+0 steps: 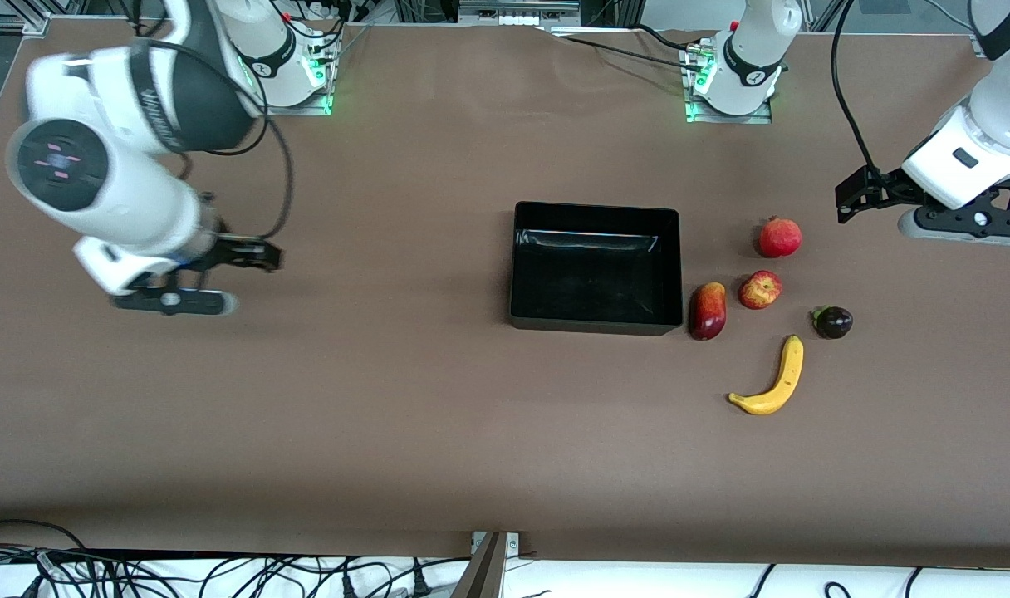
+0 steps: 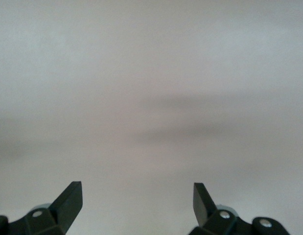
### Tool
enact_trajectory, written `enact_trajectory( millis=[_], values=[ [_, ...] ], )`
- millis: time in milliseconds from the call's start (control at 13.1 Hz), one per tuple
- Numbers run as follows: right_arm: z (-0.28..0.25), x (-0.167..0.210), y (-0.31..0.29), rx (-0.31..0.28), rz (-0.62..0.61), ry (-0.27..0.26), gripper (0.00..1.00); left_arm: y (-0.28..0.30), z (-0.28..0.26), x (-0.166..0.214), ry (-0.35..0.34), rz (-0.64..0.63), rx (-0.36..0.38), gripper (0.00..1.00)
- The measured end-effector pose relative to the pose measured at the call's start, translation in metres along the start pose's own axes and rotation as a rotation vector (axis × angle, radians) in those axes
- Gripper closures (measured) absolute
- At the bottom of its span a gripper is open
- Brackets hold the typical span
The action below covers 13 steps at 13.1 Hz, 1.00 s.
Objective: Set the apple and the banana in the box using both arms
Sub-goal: 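Reach the left gripper over the small red-yellow apple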
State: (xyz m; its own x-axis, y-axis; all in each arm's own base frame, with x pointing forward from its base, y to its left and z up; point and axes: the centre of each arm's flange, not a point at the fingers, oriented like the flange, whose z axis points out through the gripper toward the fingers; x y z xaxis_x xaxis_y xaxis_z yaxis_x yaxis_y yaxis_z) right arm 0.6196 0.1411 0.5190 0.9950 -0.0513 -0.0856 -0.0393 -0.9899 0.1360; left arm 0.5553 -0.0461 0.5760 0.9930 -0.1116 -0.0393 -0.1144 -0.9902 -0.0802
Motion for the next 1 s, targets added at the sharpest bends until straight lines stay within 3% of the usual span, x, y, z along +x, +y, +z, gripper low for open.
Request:
enact_trajectory(
  millis=[306,536,995],
  values=[
    [-0.014,-0.029,0.095,0.064,-0.012,0.093,0.0,0.016,0.015,0.006,-0.028,0.03,0.0,0.0],
    [0.002,-0.058,0.147,0.066,-0.018,0.077,0.0,0.023,0.062,0.012,-0.093,0.045,-0.004,0.0],
    [0.005,-0.057,0.171,0.069,0.012,0.083,0.0,-0.018,0.25,0.014,-0.104,0.103,-0.05,0.0]
  ],
)
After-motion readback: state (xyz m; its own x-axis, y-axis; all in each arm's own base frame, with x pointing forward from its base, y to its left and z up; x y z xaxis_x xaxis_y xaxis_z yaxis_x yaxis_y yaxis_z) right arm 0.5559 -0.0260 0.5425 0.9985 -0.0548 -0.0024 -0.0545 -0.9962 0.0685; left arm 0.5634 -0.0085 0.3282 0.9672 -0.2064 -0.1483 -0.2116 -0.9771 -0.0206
